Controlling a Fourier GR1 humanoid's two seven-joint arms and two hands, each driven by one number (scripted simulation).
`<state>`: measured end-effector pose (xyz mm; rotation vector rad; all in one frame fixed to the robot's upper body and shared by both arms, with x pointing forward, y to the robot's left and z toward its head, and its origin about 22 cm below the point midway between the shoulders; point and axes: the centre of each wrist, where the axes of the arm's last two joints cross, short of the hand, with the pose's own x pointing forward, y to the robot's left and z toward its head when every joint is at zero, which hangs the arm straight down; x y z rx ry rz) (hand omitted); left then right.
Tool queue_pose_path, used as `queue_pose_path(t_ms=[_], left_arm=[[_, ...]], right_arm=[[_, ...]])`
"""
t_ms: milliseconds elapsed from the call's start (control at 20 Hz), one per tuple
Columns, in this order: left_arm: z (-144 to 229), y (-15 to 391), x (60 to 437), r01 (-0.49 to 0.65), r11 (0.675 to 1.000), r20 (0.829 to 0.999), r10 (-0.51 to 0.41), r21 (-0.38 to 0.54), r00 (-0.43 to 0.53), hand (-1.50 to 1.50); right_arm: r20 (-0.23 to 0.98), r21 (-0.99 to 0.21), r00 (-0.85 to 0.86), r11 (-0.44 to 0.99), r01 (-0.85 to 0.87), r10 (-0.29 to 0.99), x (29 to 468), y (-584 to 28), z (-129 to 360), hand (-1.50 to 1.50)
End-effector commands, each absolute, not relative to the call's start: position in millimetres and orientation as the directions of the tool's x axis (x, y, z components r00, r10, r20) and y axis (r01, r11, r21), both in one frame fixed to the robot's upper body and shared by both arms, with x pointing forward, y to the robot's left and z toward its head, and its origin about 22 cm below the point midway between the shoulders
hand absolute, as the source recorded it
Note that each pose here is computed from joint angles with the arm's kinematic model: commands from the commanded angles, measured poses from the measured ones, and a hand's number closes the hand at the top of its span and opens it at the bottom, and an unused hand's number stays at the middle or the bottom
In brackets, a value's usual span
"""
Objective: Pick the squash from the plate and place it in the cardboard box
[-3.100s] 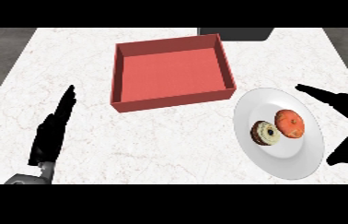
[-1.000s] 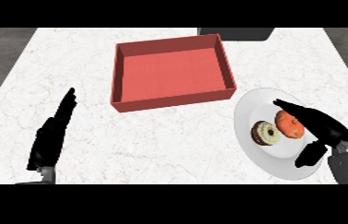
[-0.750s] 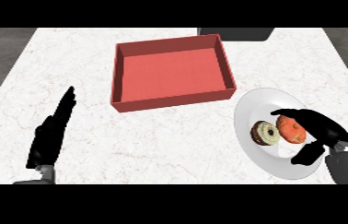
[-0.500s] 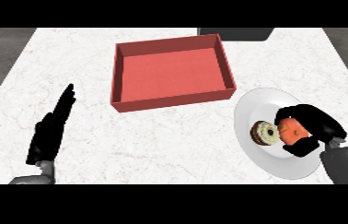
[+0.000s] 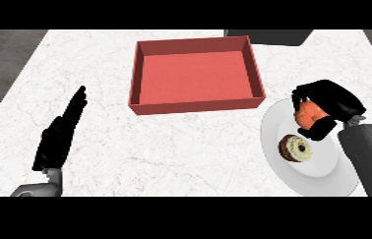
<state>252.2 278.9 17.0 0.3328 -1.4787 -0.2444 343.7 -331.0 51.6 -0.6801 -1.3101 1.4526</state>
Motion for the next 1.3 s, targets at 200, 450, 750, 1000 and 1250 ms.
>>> queue_pose_path(t_ms=[200,450,750,1000,1250], left_arm=[[26.6,257.5,264.4,0.032,0.927,0.927,-0.374,0.374,0.0,0.0],[21.4,256.8,267.3,0.036,0.93,0.93,-0.366,0.366,0.019,0.0],[23.8,261.1,269.5,0.009,0.93,0.929,-0.368,0.368,0.022,0.0],[17.6,249.8,262.9,0.012,0.931,0.93,-0.365,0.365,0.045,0.0],[17.3,259.1,261.6,-0.014,0.928,0.927,-0.37,0.372,0.064,0.0]], right_arm=[[0.11,-0.985,-0.631,0.0,-0.171,0.768,406.5,-308.0,129.9,1.5],[0.1,-0.995,-0.664,0.059,-0.084,0.741,428.6,-322.2,163.9,1.5],[0.347,-0.922,-0.788,0.338,-0.188,0.509,445.6,-322.6,184.3,1.5],[0.482,-0.831,-0.822,0.456,-0.318,0.305,457.1,-305.3,192.3,1.5],[0.53,-0.79,-0.827,0.463,-0.401,0.189,468.0,-275.3,217.0,1.5]])
